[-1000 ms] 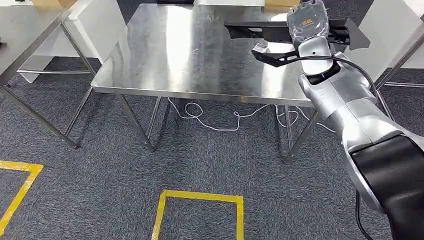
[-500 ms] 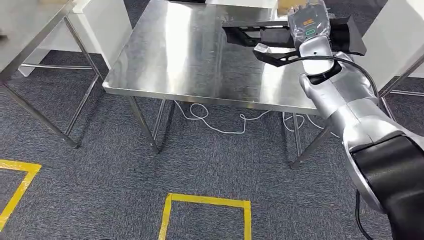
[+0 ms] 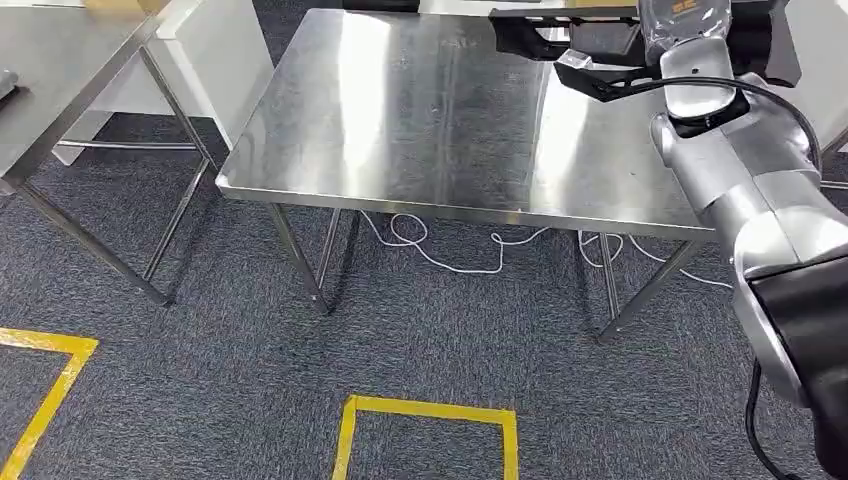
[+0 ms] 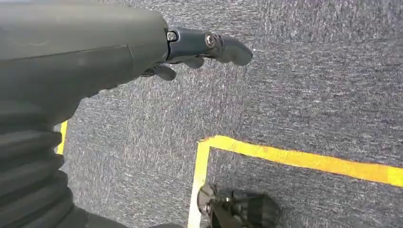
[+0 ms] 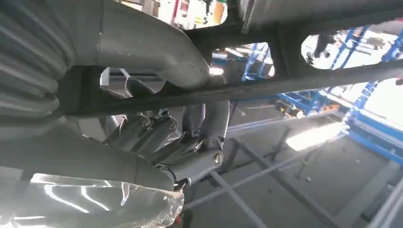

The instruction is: Take the parts from the cabinet and place them on the table.

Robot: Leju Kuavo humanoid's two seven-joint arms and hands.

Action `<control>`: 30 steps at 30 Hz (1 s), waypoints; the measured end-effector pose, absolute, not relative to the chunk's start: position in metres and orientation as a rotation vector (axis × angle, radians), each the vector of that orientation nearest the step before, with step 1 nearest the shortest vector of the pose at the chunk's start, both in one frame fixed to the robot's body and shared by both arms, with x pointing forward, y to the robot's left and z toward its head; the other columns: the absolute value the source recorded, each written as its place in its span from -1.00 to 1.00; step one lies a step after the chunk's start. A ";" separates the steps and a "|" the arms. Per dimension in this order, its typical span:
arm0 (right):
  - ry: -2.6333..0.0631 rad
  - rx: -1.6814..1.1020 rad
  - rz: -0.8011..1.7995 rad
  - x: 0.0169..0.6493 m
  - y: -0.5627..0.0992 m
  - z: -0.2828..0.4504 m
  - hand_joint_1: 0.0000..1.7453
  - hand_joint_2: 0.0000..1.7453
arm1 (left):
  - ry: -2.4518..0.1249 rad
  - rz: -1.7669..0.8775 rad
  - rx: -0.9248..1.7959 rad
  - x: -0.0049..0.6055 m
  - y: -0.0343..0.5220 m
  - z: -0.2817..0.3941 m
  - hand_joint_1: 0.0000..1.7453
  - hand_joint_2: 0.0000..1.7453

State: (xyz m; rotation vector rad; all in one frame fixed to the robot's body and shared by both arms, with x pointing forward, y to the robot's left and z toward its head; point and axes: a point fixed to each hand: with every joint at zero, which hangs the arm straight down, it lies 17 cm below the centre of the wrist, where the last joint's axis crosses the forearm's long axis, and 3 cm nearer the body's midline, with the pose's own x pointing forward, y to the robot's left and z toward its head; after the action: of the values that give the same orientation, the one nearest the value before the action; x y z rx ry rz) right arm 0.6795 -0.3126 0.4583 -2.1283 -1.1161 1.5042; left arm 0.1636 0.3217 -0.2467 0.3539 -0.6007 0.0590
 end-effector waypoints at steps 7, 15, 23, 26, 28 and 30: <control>-1.072 -2.141 1.491 0.679 -0.333 0.462 1.00 1.00 | -0.608 0.040 0.359 0.173 0.319 -0.244 -1.00 1.00; -1.040 -2.147 1.480 0.678 -0.352 0.465 1.00 1.00 | -0.605 0.030 0.357 0.175 0.316 -0.245 -1.00 1.00; -1.031 -2.145 1.472 0.677 -0.358 0.466 1.00 1.00 | -0.604 0.023 0.357 0.174 0.315 -0.245 -1.00 1.00; -1.024 -2.142 1.469 0.677 -0.360 0.466 1.00 1.00 | -0.605 0.018 0.357 0.175 0.314 -0.245 -1.00 1.00; -1.016 -2.140 1.470 0.677 -0.364 0.465 1.00 1.00 | -0.602 0.017 0.356 0.174 0.314 -0.245 -1.00 1.00; -1.010 -2.140 1.468 0.677 -0.367 0.465 1.00 1.00 | -0.599 0.016 0.356 0.174 0.314 -0.245 -1.00 1.00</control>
State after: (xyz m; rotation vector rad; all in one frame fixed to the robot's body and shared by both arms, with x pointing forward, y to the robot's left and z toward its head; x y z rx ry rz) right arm 0.6769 -0.3668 0.4651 -2.1401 -1.0104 1.4682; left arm 0.1738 0.3142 -0.2452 0.3562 -0.5991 0.0160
